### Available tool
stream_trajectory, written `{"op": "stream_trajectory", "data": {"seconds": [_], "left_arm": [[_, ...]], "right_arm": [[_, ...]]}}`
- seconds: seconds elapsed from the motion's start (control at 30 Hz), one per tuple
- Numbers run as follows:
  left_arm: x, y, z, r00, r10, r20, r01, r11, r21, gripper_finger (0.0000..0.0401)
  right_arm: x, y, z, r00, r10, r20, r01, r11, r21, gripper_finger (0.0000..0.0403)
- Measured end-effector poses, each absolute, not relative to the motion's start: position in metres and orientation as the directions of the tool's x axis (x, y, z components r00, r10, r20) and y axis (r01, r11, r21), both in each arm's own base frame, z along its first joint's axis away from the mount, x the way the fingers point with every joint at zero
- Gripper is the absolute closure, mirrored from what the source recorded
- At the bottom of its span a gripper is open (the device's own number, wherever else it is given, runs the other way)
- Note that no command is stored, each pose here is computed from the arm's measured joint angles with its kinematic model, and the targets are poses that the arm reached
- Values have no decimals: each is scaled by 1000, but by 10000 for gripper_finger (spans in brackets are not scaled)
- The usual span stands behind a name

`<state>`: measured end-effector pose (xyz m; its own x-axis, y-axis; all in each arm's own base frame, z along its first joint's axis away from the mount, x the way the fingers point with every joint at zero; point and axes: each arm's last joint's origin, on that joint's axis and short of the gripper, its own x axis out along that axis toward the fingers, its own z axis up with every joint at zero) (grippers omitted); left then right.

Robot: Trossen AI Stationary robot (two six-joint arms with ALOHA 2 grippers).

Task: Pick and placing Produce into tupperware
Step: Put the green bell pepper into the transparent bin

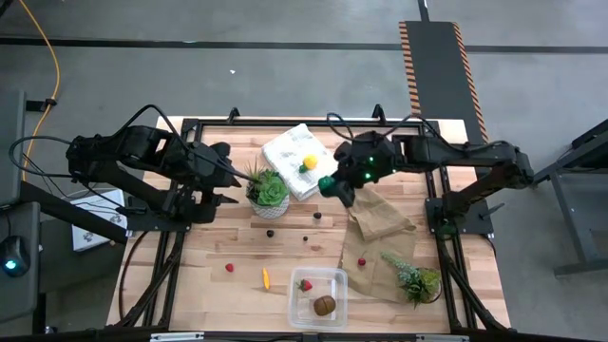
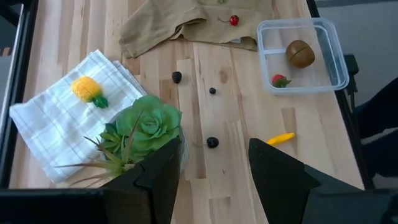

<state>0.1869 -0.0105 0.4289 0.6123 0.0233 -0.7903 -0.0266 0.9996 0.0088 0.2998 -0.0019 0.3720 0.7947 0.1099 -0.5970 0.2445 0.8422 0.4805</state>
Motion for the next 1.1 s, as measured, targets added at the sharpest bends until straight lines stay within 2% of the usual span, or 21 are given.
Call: {"op": "stream_trajectory", "data": {"seconds": [0.3,0.7,1.1], "left_arm": [[187,-11,429,612,20,-791,-93,995,-47,222],[187,-11,429,612,19,-791,-344,907,-244,222],[187,-11,429,610,-10,-792,-411,851,-328,222]], "right_arm": [[298,31,372,776,207,-596,90,899,429,196],[307,83,360,742,311,-594,-61,914,402,196],[328,124,317,625,351,-697,-35,905,424,196]]}}
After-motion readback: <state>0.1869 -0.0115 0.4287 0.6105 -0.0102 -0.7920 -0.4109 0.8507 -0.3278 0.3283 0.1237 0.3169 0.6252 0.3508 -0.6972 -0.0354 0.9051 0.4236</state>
